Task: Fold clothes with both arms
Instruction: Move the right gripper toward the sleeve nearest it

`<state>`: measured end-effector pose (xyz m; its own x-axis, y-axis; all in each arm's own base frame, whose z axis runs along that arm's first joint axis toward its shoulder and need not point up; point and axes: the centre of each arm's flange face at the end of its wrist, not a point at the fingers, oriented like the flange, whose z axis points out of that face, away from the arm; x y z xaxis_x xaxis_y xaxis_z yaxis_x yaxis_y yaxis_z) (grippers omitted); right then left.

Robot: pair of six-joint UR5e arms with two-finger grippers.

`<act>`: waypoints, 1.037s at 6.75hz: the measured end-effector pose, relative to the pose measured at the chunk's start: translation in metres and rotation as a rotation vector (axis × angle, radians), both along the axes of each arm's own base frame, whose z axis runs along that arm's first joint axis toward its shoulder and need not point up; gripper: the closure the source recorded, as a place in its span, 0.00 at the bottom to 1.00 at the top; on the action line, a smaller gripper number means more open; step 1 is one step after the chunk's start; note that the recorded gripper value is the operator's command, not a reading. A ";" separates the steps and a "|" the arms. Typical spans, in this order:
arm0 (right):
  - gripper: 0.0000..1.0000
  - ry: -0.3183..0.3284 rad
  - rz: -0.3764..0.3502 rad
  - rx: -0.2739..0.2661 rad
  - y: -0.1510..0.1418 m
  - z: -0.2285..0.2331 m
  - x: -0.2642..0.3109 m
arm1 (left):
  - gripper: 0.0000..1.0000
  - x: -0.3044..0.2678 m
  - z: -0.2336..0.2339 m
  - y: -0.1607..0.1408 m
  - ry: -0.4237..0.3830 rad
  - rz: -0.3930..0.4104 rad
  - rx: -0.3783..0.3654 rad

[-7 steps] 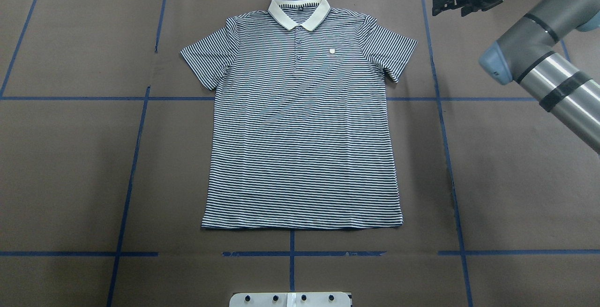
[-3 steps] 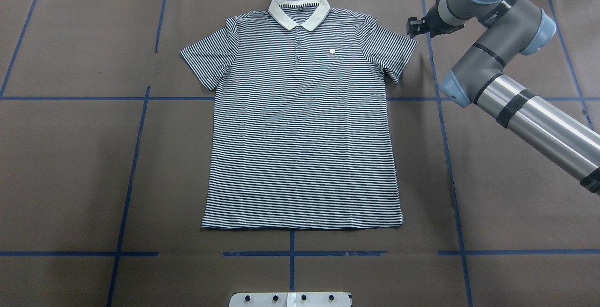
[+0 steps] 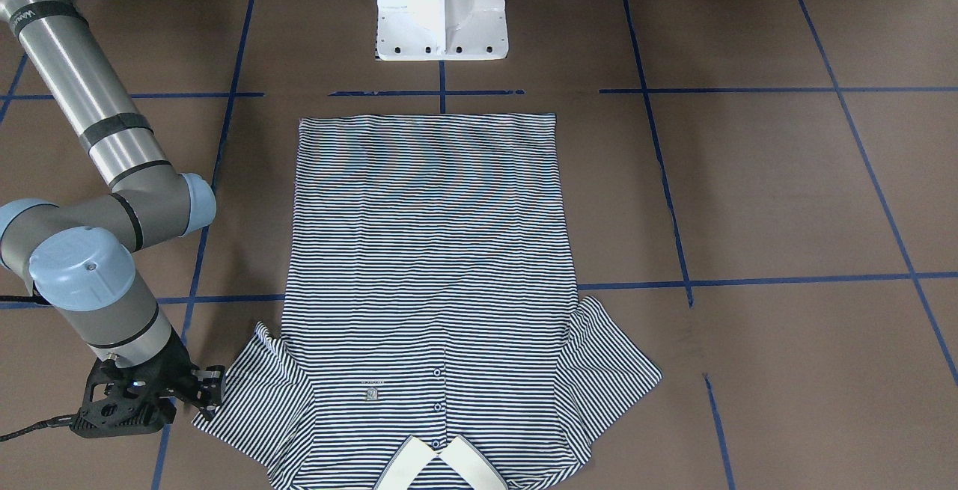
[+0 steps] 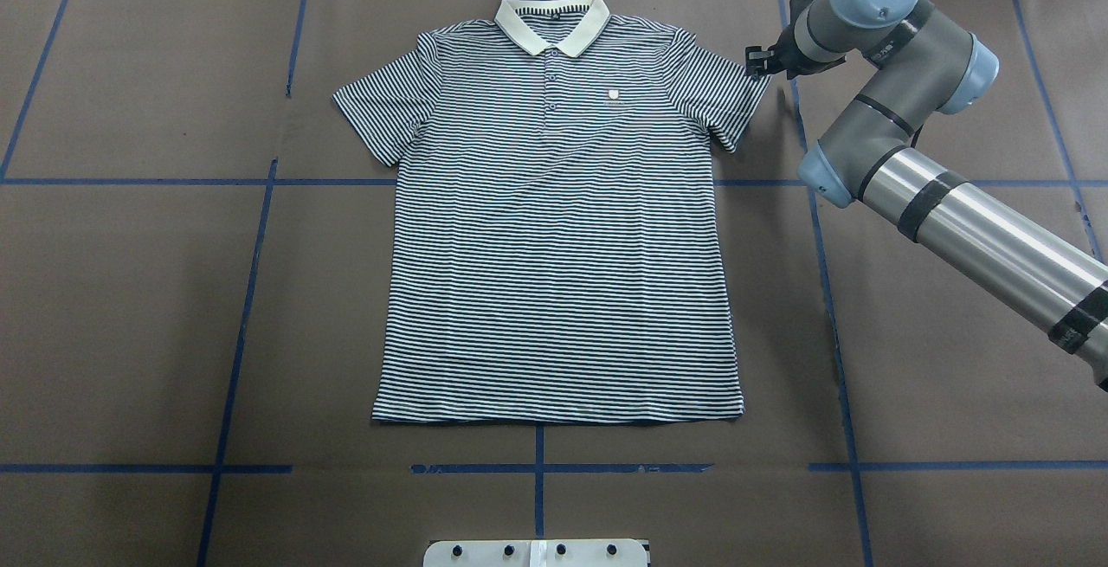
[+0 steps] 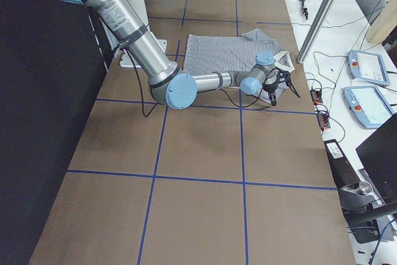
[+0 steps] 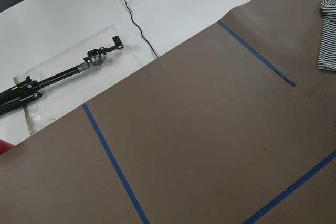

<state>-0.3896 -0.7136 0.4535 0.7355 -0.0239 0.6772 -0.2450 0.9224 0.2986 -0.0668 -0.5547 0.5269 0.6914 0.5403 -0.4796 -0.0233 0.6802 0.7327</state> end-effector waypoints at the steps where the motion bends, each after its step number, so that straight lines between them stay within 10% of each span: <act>1: 0.46 -0.007 0.008 -0.001 0.000 0.004 -0.001 | 0.00 0.000 0.000 0.000 0.000 0.000 0.000; 7: 0.58 -0.033 0.026 -0.002 -0.002 0.017 -0.007 | 0.00 0.000 -0.001 0.000 -0.001 0.001 0.004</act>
